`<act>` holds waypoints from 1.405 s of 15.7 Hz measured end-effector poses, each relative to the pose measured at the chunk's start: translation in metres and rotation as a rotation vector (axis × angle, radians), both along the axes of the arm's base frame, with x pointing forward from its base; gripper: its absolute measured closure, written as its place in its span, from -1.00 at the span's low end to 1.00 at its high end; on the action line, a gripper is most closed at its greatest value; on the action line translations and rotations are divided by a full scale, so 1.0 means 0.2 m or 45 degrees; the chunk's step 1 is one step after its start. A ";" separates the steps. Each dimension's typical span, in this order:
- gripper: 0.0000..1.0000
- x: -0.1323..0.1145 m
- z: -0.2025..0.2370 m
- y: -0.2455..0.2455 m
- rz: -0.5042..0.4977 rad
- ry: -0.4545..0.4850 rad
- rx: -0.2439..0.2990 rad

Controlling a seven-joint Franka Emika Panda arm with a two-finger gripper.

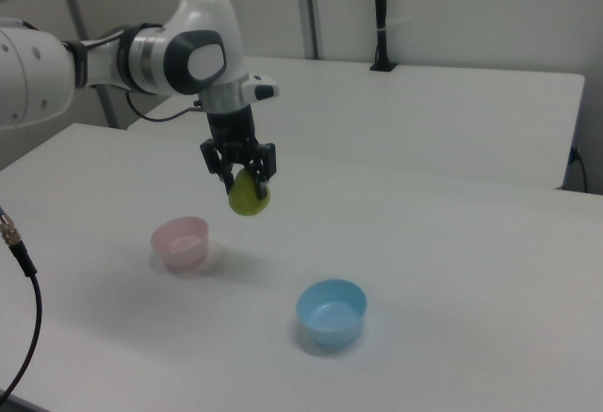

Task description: Place the pear in the bowl

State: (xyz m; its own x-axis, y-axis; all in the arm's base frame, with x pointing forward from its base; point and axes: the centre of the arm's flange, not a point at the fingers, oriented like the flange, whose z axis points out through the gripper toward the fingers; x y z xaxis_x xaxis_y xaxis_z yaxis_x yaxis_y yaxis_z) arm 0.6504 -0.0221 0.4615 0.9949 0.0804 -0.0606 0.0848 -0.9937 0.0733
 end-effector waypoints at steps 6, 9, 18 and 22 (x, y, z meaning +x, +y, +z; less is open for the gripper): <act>-0.34 -0.01 0.07 0.21 0.030 -0.024 0.030; -0.34 -0.03 0.07 0.41 0.063 -0.021 0.040; -0.34 -0.09 -0.10 0.84 0.138 0.056 0.017; -0.34 -0.09 -0.35 0.89 0.155 0.157 -0.010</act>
State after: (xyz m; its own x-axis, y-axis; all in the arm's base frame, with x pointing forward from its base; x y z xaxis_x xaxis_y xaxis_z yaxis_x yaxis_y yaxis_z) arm 0.6327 0.1558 0.3912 0.9628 0.1988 -0.1828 0.2132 -0.9750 0.0627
